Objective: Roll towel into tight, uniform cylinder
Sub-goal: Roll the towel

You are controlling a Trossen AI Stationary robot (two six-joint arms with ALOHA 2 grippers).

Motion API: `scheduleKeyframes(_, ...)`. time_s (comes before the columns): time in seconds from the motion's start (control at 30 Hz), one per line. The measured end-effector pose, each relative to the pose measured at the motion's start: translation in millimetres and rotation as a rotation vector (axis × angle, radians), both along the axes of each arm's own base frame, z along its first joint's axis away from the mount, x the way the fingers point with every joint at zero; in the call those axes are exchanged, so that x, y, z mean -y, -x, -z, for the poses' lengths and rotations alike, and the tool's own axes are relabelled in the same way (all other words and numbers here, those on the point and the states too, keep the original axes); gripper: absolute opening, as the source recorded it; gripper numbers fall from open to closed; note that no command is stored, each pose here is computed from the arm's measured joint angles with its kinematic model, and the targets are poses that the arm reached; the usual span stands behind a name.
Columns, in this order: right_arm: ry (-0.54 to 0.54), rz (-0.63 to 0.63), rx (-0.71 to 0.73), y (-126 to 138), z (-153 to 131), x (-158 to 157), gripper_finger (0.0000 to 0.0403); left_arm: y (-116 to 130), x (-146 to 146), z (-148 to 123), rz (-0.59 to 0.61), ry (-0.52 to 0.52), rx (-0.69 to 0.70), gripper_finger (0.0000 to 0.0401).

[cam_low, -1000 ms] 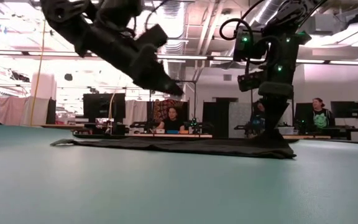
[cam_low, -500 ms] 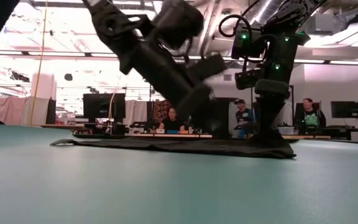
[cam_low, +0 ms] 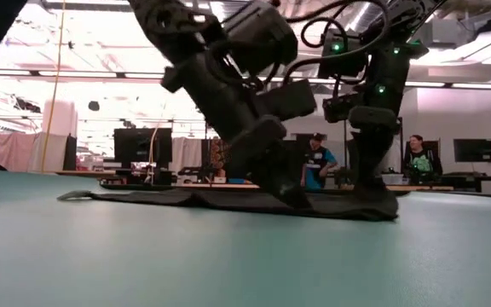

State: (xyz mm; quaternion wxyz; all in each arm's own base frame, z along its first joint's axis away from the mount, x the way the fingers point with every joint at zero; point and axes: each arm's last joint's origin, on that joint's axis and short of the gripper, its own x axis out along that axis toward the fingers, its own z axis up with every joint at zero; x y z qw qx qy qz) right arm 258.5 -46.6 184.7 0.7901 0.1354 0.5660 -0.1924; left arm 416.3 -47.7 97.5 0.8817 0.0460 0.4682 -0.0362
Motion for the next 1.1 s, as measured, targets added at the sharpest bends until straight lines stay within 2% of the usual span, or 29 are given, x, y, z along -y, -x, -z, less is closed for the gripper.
scheduleKeyframes(0.17,-0.01,-0.102,-0.01,-2,0,-17,0.0029,18,14,-13,0.039,-0.109,-0.119,0.0)
scheduleKeyframes(0.3,-0.017,-0.152,-0.005,-3,0,-34,0.0063,36,16,-31,0.094,-0.201,-0.212,0.0)
scheduleKeyframes(0.4,-0.016,-0.207,0.009,-5,0,-48,0.0088,49,15,-42,0.141,-0.231,-0.295,0.0)
scheduleKeyframes(0.53,-0.016,-0.276,0.025,-6,-1,-66,0.0114,63,20,-53,0.211,-0.152,-0.374,0.0)
scheduleKeyframes(0.67,-0.004,-0.337,0.112,-13,-4,-78,0.0127,80,41,-58,0.314,-0.046,-0.473,0.0)
scheduleKeyframes(0.8,0.037,-0.399,0.225,-23,-9,-77,0.0128,100,69,-62,0.384,0.021,-0.456,0.0)
scheduleKeyframes(0.87,0.064,-0.418,0.283,-29,-13,-73,0.0127,108,79,-67,0.336,-0.004,-0.425,0.0)
scheduleKeyframes(0.97,0.109,-0.433,0.365,-36,-18,-64,0.0127,123,82,-78,0.189,-0.147,-0.356,0.0)
scheduleKeyframes(1.03,0.137,-0.417,0.409,-40,-21,-57,0.0127,133,76,-88,0.048,-0.287,-0.243,0.0)
scheduleKeyframes(1.1,0.163,-0.382,0.44,-43,-24,-49,0.0127,142,60,-96,-0.162,-0.428,-0.098,0.0)
